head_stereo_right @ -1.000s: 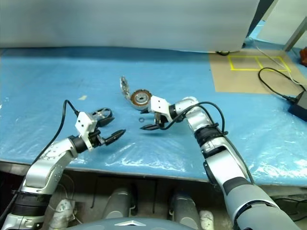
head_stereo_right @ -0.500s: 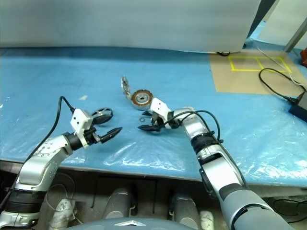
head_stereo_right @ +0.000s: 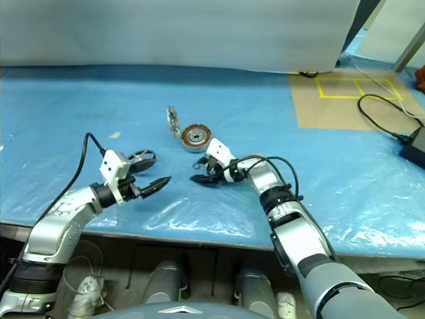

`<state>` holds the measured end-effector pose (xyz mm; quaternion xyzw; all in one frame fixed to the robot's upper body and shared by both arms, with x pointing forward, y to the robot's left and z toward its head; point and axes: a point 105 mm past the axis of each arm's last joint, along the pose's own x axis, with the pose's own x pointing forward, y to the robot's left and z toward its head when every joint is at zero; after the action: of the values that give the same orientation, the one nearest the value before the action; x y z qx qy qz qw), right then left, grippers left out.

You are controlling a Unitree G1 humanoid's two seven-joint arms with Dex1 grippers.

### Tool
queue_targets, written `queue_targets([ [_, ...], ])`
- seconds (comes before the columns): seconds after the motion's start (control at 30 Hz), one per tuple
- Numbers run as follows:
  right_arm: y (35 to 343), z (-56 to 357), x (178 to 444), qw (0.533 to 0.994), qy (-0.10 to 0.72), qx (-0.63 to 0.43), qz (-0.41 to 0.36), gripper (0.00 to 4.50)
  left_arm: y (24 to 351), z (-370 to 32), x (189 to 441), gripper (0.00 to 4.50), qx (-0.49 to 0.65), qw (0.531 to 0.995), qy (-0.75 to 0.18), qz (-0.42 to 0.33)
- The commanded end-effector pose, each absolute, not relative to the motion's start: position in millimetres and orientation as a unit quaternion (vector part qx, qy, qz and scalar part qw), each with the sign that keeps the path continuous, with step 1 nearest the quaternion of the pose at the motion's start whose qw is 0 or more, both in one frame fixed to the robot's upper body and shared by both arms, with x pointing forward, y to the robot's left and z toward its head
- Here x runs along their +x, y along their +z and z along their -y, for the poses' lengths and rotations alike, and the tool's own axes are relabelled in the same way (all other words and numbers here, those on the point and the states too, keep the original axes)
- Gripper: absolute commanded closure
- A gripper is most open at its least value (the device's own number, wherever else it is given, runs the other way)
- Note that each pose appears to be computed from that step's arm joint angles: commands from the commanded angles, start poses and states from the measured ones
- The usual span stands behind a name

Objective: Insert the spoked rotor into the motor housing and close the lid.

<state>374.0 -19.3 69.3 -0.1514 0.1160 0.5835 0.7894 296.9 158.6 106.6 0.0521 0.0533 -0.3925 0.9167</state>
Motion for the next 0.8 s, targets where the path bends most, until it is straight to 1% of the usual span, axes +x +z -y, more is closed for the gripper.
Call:
queue_targets([
  [0.03, 83, 15, 381, 0.8, 0.575, -0.147, -0.091, 1.1, 117, -153, 294, 0.41, 0.064, 0.913, -0.401, -0.032],
  [0.2, 83, 17, 386, 0.807, 0.563, -0.148, -0.093, 1.1, 117, -154, 294, 0.41, 0.067, 0.913, -0.4, -0.032],
  [0.43, 71, 18, 381, 0.802, 0.568, -0.154, -0.103, 1.1, 117, -151, 293, 0.41, 0.064, 0.913, -0.402, -0.031],
  [0.53, 68, 17, 378, 0.799, 0.572, -0.158, -0.103, 1.66, 117, -151, 294, 0.37, 0.065, 0.913, -0.401, -0.031],
  [0.73, 65, 16, 377, 0.8, 0.568, -0.164, -0.102, 3.71, 118, -151, 295, 0.37, 0.067, 0.913, -0.401, -0.029],
  [0.77, 65, 15, 377, 0.8, 0.568, -0.165, -0.101, 3.93, 118, -151, 295, 0.37, 0.066, 0.913, -0.401, -0.029],
  [0.8, 64, 15, 377, 0.799, 0.569, -0.167, -0.102, 3.93, 118, -152, 295, 0.37, 0.066, 0.913, -0.4, -0.029],
])
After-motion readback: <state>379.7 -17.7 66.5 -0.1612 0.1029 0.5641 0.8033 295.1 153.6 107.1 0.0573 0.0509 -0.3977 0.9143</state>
